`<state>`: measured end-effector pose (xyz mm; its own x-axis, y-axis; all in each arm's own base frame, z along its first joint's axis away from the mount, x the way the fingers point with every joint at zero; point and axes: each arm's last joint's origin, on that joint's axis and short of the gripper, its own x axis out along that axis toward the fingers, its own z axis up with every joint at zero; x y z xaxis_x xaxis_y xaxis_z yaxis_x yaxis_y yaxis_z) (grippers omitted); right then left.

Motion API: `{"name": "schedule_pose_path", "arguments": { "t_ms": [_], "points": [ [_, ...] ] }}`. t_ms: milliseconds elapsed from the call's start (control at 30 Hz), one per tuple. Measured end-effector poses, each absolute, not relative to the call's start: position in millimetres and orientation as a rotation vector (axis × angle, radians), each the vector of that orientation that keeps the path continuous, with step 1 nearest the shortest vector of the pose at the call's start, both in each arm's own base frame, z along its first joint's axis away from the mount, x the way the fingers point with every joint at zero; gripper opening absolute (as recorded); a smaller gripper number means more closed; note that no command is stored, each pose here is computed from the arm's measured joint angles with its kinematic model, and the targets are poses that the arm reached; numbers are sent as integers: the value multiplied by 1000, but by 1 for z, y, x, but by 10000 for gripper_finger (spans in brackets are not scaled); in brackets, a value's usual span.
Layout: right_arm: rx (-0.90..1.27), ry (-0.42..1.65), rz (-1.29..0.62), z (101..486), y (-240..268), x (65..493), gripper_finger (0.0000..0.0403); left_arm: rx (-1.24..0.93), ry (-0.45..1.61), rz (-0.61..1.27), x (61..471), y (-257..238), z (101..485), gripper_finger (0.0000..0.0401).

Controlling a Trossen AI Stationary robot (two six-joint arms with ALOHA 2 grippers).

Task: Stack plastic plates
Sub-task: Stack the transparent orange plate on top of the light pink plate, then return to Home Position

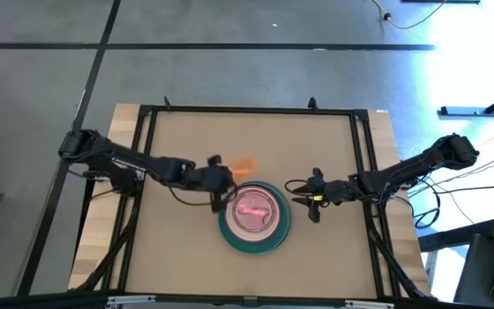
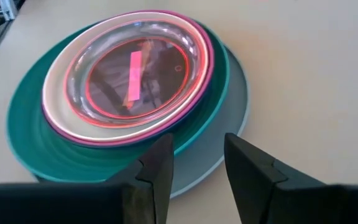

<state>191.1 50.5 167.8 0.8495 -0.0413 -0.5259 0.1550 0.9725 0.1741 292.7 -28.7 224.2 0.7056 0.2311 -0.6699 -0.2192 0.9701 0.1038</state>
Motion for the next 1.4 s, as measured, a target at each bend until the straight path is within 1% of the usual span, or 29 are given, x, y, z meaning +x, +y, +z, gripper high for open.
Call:
{"name": "schedule_pose_path", "arguments": {
  "t_ms": [133, 233, 300, 400, 567, 767, 867, 1067, 1133, 1233, 1400],
  "points": [
    [222, 554, -79, 168, 51, 191, 134, -38, 563, 8, 303, -56, 240, 5],
    [222, 554, -78, 168, 51, 191, 134, -33, 482, -104, 303, -75, 247, 6],
    [222, 553, -78, 168, 51, 191, 134, -27, 465, -150, 304, -87, 246, 6],
    [222, 553, -79, 168, 51, 191, 134, -9, 501, -187, 306, -101, 234, 6],
    [222, 553, -80, 168, 51, 191, 134, 18, 561, -177, 311, -109, 215, 6],
    [222, 553, -79, 168, 51, 191, 134, 28, 590, -152, 315, -107, 205, 9],
    [224, 553, -80, 168, 51, 191, 134, 34, 604, -146, 317, -106, 201, 25],
    [286, 549, -102, 168, 51, 191, 134, 32, 659, -148, 316, -105, 193, 81],
    [286, 549, -103, 168, 51, 191, 134, 38, 698, -150, 312, -104, 193, 94],
    [286, 549, -105, 168, 51, 191, 134, 43, 740, -157, 308, -102, 197, 102],
    [316, 564, -88, 167, 52, 191, 134, 16, 786, -101, 306, -99, 204, 103]
  ]
}}
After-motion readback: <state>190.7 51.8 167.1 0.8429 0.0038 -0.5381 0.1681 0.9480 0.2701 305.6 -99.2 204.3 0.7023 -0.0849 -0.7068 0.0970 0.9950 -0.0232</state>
